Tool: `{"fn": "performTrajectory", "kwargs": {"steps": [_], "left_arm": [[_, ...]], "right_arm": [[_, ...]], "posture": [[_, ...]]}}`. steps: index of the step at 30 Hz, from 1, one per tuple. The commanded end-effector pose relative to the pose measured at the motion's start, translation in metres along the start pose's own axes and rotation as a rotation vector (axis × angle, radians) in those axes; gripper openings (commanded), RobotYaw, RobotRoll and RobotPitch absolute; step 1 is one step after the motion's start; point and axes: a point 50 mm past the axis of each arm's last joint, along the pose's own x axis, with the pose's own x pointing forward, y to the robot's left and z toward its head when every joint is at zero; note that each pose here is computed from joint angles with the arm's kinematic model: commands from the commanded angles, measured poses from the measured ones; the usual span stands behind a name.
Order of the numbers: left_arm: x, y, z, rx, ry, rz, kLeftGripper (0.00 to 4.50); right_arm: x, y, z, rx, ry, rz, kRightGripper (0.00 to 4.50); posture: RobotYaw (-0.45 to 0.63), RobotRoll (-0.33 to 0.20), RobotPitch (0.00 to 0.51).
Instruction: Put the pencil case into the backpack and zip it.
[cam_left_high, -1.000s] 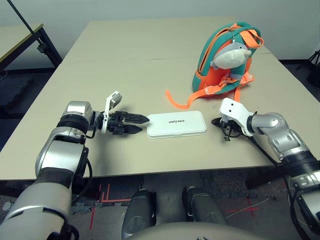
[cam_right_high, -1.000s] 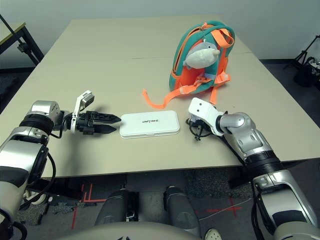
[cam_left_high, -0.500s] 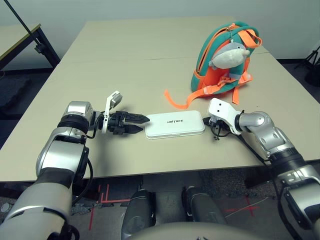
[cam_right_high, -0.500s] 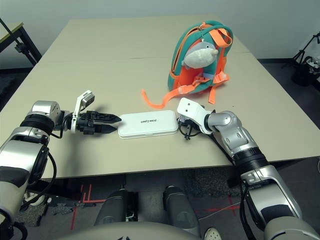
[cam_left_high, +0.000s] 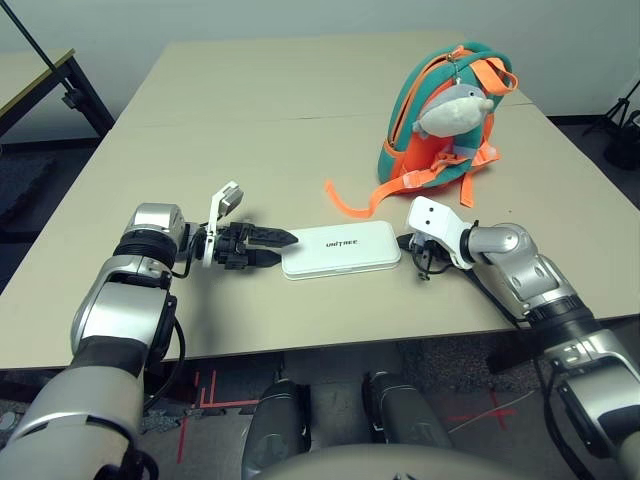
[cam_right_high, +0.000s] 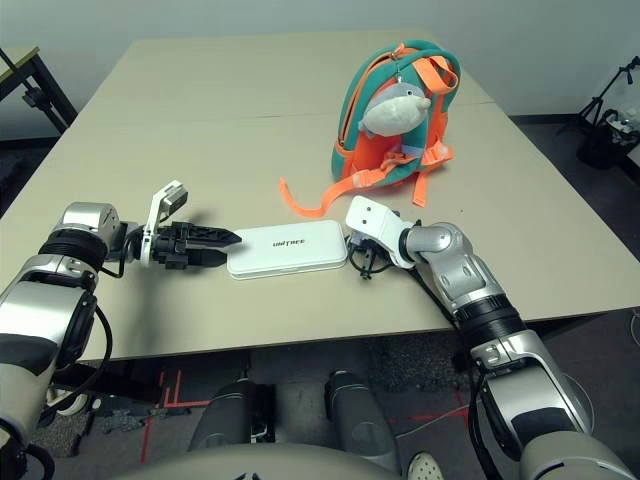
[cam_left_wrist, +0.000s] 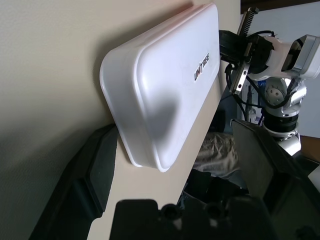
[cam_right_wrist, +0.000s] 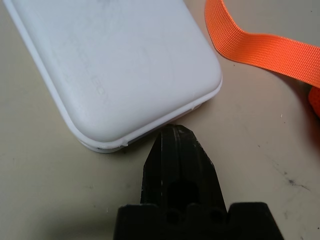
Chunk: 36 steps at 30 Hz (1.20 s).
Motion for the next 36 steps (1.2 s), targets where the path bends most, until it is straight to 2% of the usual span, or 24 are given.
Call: {"fn": "performTrajectory", "kwargs": {"steps": [1, 21, 29, 36], "left_arm": [[0.003, 0.004, -0.003, 0.014, 0.008, 0.015, 4.50], [0.007, 0.001, 0.002, 0.062, -0.045, -0.050, 4.50], [0.010, 0.008, -0.002, 0.111, -0.010, 0.013, 4.50], [0.014, 0.009, -0.005, 0.089, 0.009, 0.016, 4.50]], "right_arm": [[0.011, 0.013, 0.009, -0.021, -0.031, 0.072, 0.03], [0.014, 0.019, 0.013, -0.030, -0.045, 0.094, 0.03], [0.016, 0.021, 0.014, -0.034, -0.051, 0.104, 0.03], [0.017, 0.023, 0.016, -0.041, -0.060, 0.114, 0.03]], "posture": [[-0.17, 0.000, 0.073], [-0.17, 0.000, 0.073], [-0.17, 0.000, 0.073], [-0.17, 0.000, 0.072]]}}
